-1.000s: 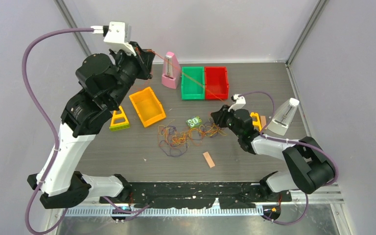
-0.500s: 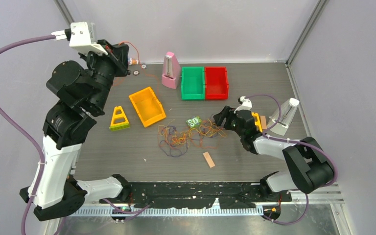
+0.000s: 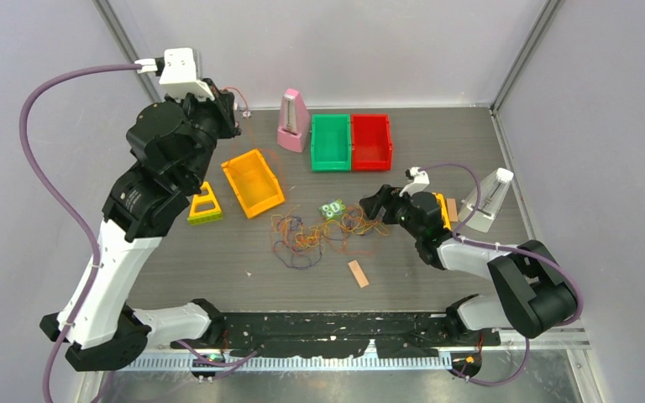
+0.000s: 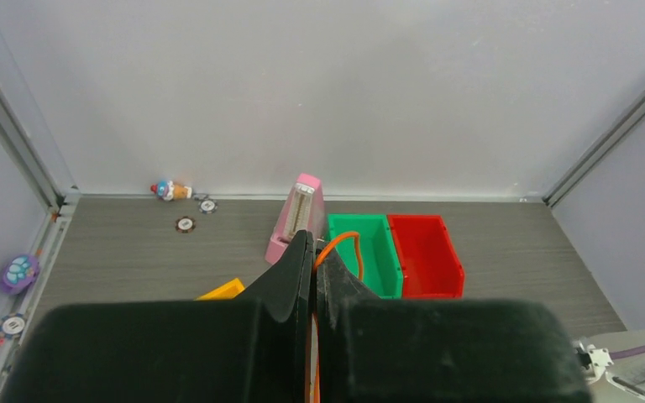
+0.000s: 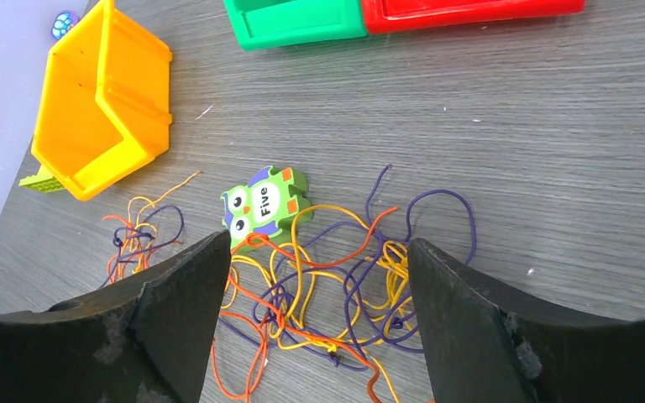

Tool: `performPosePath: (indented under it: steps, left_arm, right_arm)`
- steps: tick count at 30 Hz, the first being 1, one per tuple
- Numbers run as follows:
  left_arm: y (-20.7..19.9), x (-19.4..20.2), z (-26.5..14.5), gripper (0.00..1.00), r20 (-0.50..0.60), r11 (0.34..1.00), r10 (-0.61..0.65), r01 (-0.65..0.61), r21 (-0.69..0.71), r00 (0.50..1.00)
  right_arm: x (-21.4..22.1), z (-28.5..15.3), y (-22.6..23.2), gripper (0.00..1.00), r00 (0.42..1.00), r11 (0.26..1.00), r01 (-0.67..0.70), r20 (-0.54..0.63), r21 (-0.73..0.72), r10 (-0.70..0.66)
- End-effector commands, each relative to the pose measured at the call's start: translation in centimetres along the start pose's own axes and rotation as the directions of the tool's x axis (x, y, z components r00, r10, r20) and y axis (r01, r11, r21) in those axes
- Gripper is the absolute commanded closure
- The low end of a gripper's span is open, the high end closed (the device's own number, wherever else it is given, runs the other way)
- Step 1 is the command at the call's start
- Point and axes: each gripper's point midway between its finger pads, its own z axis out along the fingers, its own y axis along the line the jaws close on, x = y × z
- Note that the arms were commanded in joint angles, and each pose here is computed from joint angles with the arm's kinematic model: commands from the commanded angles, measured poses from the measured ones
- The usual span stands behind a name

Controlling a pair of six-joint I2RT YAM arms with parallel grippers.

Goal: Untangle the cables

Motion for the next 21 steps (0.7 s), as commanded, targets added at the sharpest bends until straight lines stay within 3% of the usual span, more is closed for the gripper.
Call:
performPosePath:
  steps: [1, 14, 21]
  left_arm:
    - [1.2, -0.5, 0.6, 1.0, 0.03, 0.998, -0.008, 0.009, -0.06, 1.0]
    - [4.2, 4.1, 4.5, 1.0, -0.066, 0.984, -0.038, 0.026, -0.177, 0.997]
    - [6.5, 9.0, 7.0, 1.0, -0.173, 0.958, -0.079, 0.027, -0.285, 0.982]
  right_arm:
    - [-2.2, -0.2, 1.5, 0.18, 0.997, 0.997, 0.03, 0.077, -0.065, -0.025]
    - [-2.2, -0.2, 1.8, 0.19, 0.996, 0.996, 0.038, 0.081, -0.077, -0.032]
    - [-2.2, -0.2, 1.8, 0.19, 0.996, 0.996, 0.038, 0.081, -0.082, -0.032]
